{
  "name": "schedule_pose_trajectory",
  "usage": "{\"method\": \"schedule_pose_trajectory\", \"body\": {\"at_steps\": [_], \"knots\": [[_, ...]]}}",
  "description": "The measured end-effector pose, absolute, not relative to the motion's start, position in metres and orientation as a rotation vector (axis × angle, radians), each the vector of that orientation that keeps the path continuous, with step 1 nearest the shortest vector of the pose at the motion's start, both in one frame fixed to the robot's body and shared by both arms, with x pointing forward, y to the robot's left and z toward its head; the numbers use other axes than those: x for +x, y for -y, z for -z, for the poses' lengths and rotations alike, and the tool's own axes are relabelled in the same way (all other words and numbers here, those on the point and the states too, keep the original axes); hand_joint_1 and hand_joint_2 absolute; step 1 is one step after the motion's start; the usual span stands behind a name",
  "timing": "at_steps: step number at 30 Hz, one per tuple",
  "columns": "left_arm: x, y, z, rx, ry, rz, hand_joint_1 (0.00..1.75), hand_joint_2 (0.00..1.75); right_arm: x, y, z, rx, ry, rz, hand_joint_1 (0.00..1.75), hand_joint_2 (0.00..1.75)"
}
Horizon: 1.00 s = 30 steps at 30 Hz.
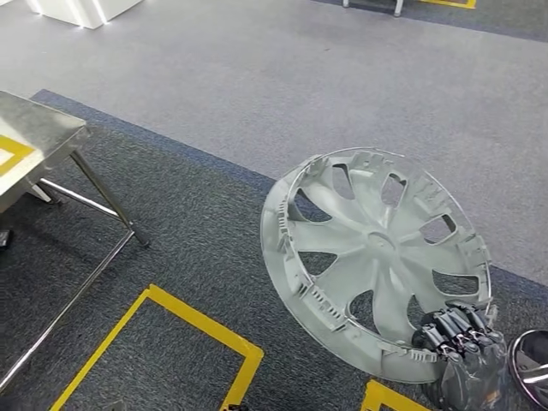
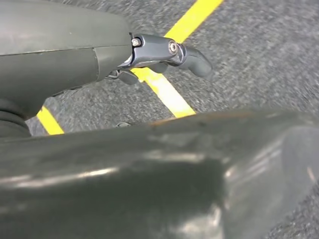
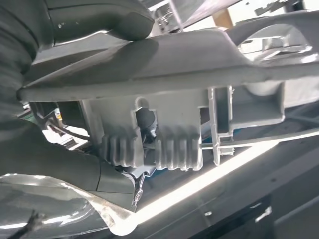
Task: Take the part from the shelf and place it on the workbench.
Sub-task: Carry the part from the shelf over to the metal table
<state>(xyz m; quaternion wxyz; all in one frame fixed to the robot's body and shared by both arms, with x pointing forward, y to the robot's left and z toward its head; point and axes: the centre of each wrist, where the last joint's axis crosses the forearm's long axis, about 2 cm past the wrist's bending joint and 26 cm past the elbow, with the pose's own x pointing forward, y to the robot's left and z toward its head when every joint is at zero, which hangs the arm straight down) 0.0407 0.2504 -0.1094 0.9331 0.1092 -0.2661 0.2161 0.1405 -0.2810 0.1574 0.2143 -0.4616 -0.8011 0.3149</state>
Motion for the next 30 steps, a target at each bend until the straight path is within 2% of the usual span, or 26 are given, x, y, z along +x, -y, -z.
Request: {"method": "schedule_pose_trajectory", "body": {"at_steps": [30], "knots": [[0.0429,-0.2486,0.109,0.216,0.547,-0.425,0.0,0.0,0.141,0.2805,-0.1573,-1.294,2.227,-0.91,1.75,1.75]]}}
